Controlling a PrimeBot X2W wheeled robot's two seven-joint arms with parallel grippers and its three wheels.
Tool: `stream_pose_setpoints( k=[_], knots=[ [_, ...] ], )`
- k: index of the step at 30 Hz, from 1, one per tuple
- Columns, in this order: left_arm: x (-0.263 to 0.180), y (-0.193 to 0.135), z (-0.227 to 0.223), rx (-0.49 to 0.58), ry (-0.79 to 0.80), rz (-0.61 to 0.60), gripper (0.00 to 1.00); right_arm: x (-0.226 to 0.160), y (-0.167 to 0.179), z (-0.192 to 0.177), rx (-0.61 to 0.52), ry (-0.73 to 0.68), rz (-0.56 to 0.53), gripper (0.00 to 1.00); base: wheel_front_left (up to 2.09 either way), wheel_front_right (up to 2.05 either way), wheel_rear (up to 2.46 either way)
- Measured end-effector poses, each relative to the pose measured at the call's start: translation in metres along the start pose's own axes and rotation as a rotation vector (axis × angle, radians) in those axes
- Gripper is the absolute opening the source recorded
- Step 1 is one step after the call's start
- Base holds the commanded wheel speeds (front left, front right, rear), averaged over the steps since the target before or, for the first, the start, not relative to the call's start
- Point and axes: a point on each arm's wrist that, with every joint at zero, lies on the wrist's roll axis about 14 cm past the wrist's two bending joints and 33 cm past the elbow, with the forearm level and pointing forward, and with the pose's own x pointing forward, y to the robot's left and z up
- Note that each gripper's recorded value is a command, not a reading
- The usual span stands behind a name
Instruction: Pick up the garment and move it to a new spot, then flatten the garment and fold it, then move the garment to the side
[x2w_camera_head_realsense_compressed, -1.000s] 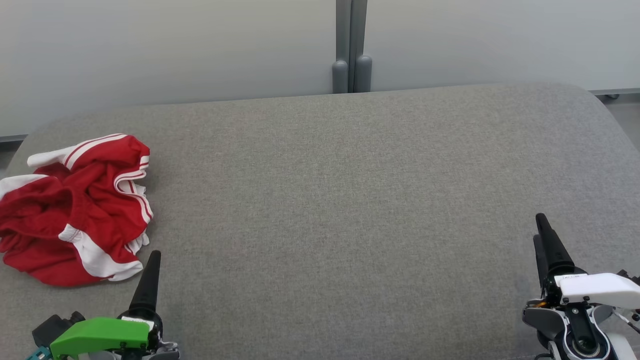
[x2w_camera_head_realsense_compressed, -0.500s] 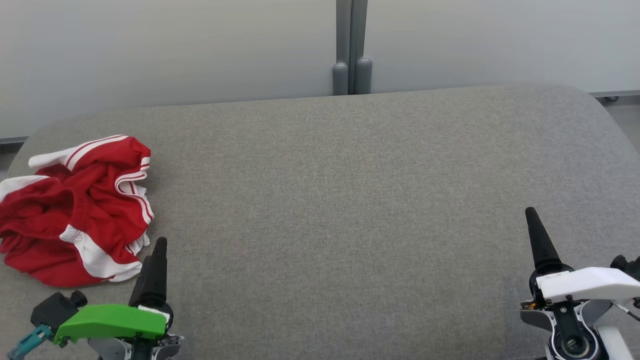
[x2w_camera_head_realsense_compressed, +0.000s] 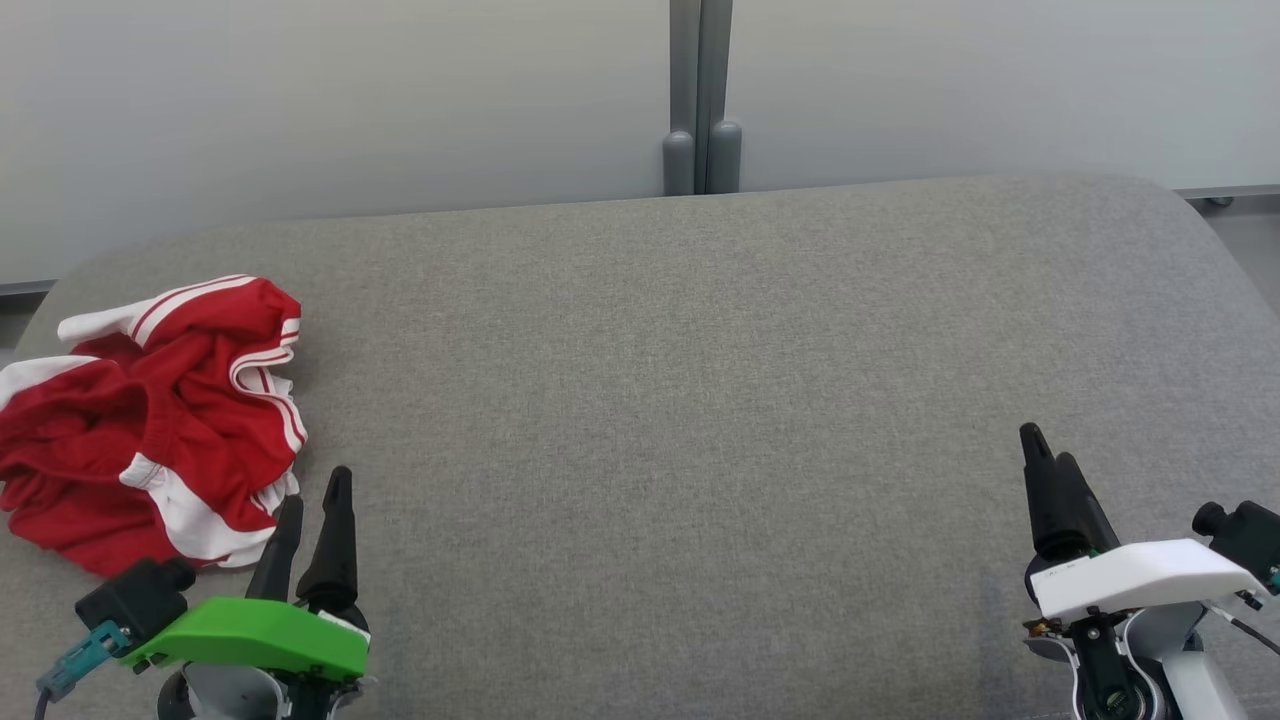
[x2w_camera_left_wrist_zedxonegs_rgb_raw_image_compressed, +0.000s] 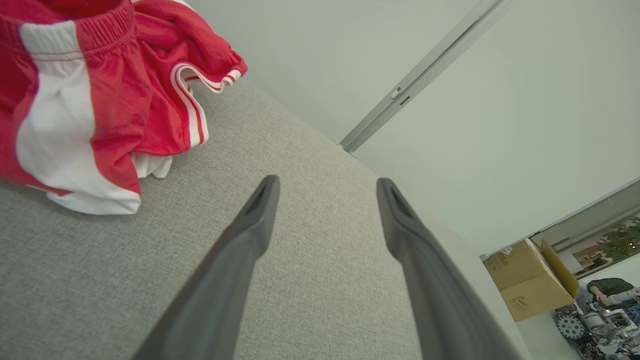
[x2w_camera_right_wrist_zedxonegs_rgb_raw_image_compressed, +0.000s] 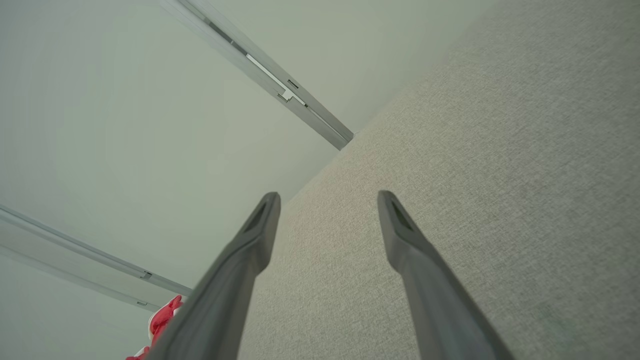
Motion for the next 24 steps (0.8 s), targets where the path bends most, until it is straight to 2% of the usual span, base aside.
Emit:
stream_pose_setpoints(
  k=[9, 24],
  knots=[
    [-0.006, -0.003, 0.000, 0.134, -0.019, -0.002, 1.00, -0.006, 0.004, -0.001, -0.138, -0.013, 0.008, 1.00, 0.00, 0.00, 0.00],
    [-0.017, -0.007, -0.004, 0.334, -0.048, -0.009, 1.00, -0.012, 0.025, 0.002, -0.356, -0.061, 0.082, 1.00, 0.00, 0.00, 0.00]
  ],
)
